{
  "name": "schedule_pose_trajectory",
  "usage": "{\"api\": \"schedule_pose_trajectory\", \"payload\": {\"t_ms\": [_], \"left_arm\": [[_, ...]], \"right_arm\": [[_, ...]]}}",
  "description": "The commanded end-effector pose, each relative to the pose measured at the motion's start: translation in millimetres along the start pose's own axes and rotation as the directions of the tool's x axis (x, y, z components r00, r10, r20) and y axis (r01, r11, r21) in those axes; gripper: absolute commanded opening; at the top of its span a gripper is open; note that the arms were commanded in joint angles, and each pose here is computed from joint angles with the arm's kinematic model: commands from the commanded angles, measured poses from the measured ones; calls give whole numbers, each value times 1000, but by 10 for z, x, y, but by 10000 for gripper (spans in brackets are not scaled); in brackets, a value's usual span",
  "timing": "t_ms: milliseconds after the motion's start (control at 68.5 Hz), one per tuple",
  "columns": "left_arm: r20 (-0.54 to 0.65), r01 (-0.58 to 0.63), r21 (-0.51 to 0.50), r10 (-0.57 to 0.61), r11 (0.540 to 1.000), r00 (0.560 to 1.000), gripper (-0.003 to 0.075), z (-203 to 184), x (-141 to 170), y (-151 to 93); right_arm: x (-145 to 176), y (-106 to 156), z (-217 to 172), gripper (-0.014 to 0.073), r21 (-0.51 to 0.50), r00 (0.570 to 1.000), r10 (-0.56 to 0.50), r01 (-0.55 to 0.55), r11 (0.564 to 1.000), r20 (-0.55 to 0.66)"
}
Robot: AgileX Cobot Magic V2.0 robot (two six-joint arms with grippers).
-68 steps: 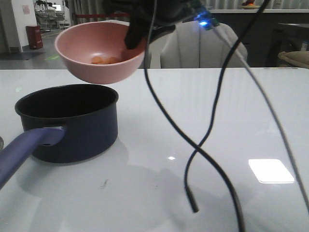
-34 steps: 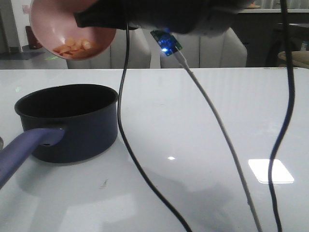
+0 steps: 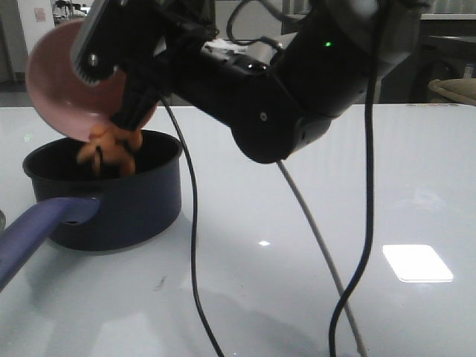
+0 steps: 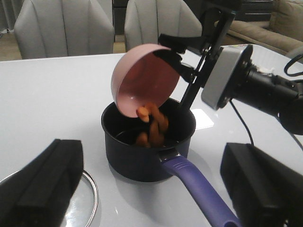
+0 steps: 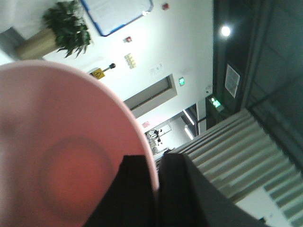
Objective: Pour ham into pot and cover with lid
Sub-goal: 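Tilt the pink bowl with the right gripper to pour pieces into pot, then carry the empty bowl back and set it down with right gripper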
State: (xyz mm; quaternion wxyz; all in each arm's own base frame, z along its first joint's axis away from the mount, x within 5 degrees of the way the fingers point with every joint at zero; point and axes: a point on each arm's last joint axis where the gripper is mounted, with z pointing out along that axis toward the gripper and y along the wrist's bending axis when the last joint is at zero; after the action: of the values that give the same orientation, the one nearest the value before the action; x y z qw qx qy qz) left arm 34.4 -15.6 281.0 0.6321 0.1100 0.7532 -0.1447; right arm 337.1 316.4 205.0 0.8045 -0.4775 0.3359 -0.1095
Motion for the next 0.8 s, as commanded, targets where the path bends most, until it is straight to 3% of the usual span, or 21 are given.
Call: {"api": "schedule_pose_trajectory", "payload": {"t_ms": [0,117,175,190,204,248,263,278,292,307,321,336,351,380,467,497,643,789], "left_arm": [[90,6,15,-8,1000,996,627,-26,-147,-14],[92,6,15,-8,1000,996,627,-26,-148,-14],[92,6,15,-8,1000,996,627,-26,-148,-14],[92,6,15,-8,1000,996,627,-26,-148,-14],[92,6,15,-8,1000,996,627,-26,-148,-14],[92,6,15,-8,1000,996,627,-26,-148,-14],[92,6,15,-8,1000,996,627,-26,-148,-14],[92,6,15,-8,1000,996,627,-26,-148,-14],[92,6,15,-8,1000,996,627,-26,-148,-14],[92,6,15,-8,1000,996,627,-26,-148,-14],[92,6,15,-8,1000,996,627,-26,-148,-14],[92,6,15,-8,1000,996,627,-26,-148,-14],[92,6,15,-8,1000,996,627,-26,-148,-14],[92,6,15,-8,1000,996,627,-26,-148,-14],[92,6,15,-8,1000,996,627,-26,-148,-14],[92,6,15,-8,1000,996,627,-26,-148,-14],[92,6,15,-8,1000,996,627,-26,-148,-14],[92,6,15,-8,1000,996,627,-26,-148,-14]], "right_arm": [[-230,-383,58,134,208,987,-107,80,975,122],[-205,-400,58,134,214,993,-36,11,977,111],[-169,-447,73,134,236,986,126,-148,960,105],[-146,-470,78,134,249,967,231,-251,935,108],[-146,-470,78,134,249,967,231,-251,935,108],[-104,-520,93,134,276,899,421,-438,855,121],[-104,-520,93,134,276,899,421,-438,855,121],[-71,-546,93,134,291,826,547,-560,775,133],[-71,-546,93,134,291,826,547,-560,775,133],[-55,-558,93,134,294,774,617,-627,721,138],[-50,-561,91,134,296,757,637,-648,702,144],[-30,-565,93,134,294,687,712,-717,631,145],[-26,-558,95,134,292,686,715,-718,632,138],[-18,-568,101,134,285,611,781,-778,560,131],[-19,-553,127,134,255,480,877,-849,463,4],[-44,-585,131,134,248,451,892,-861,444,-32],[-171,-770,107,134,221,389,895,-874,433,-217],[-227,-1096,5,134,222,346,873,-873,434,-343]]}}
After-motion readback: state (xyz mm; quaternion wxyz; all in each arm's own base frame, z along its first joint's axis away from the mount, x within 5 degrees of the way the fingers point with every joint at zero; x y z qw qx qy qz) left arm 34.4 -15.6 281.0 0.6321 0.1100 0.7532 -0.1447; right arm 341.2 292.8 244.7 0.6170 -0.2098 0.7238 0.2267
